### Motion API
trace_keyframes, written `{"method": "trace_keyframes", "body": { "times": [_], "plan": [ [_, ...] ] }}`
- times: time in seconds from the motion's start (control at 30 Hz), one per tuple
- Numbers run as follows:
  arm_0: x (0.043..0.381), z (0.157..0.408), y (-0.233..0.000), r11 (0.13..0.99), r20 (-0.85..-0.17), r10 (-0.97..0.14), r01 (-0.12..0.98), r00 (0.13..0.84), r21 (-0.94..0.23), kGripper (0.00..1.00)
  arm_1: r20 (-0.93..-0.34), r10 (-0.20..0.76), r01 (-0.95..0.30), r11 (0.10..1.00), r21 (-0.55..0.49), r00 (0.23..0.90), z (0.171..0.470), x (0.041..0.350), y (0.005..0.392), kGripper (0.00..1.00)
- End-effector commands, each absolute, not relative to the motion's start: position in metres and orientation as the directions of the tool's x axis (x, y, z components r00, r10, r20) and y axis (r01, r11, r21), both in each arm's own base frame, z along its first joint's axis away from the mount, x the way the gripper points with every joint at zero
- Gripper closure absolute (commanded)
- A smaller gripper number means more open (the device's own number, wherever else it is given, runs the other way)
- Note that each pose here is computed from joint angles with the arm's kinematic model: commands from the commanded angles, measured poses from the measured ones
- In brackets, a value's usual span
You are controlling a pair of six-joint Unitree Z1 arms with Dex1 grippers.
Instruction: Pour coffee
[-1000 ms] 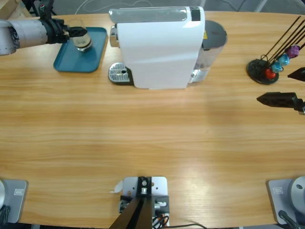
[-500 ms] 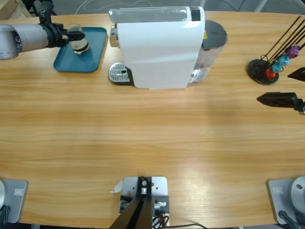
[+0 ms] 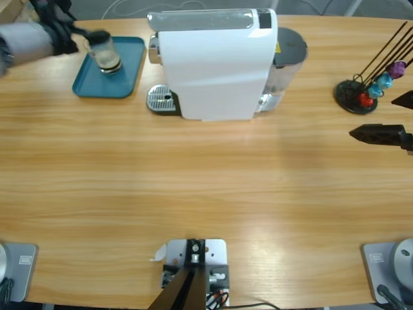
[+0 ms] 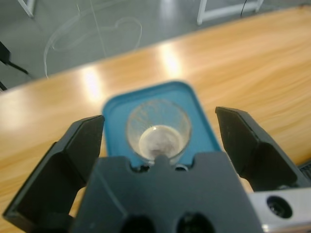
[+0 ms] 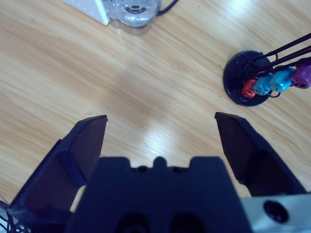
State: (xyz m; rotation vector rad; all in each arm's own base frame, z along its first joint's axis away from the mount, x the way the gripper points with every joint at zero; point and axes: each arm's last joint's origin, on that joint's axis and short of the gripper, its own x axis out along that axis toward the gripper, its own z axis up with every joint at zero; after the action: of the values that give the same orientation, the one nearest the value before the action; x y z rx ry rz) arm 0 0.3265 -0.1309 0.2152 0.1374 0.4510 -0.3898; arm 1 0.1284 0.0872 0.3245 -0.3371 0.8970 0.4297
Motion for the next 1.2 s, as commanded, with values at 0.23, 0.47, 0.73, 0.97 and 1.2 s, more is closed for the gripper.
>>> {"method": "trace_keyframes", "body": {
  "times": [0.23,0.47,0.73,0.97,1.2],
  "plan": [
    [0.15,0.301,-0.119,0.67,-0.488,-0.67,0.739,0.559,-0.075,0.0,-0.758,0.259,-0.495,0.864,-0.095,0.598,0.325,0.105,0.071,0.0],
    [0.095,0.306,-0.082,0.686,-0.587,-0.634,0.717,0.503,-0.127,0.0,-0.735,0.274,-0.491,0.866,-0.092,0.62,0.326,0.097,0.065,0.0],
    [0.081,0.314,-0.076,0.67,-0.616,-0.633,0.73,0.469,-0.133,0.0,-0.72,0.269,-0.476,0.874,-0.097,0.64,0.326,0.093,0.061,0.0],
    [0.06,0.307,-0.057,0.675,-0.539,-0.634,0.737,0.554,-0.037,0.0,-0.72,0.269,-0.476,0.874,-0.097,0.639,0.326,0.094,0.061,0.0],
    [0.071,0.298,-0.062,0.728,-0.594,-0.565,0.685,0.573,-0.031,0.0,-0.716,0.271,-0.476,0.874,-0.096,0.643,0.326,0.092,0.06,0.0]
  ]
}}
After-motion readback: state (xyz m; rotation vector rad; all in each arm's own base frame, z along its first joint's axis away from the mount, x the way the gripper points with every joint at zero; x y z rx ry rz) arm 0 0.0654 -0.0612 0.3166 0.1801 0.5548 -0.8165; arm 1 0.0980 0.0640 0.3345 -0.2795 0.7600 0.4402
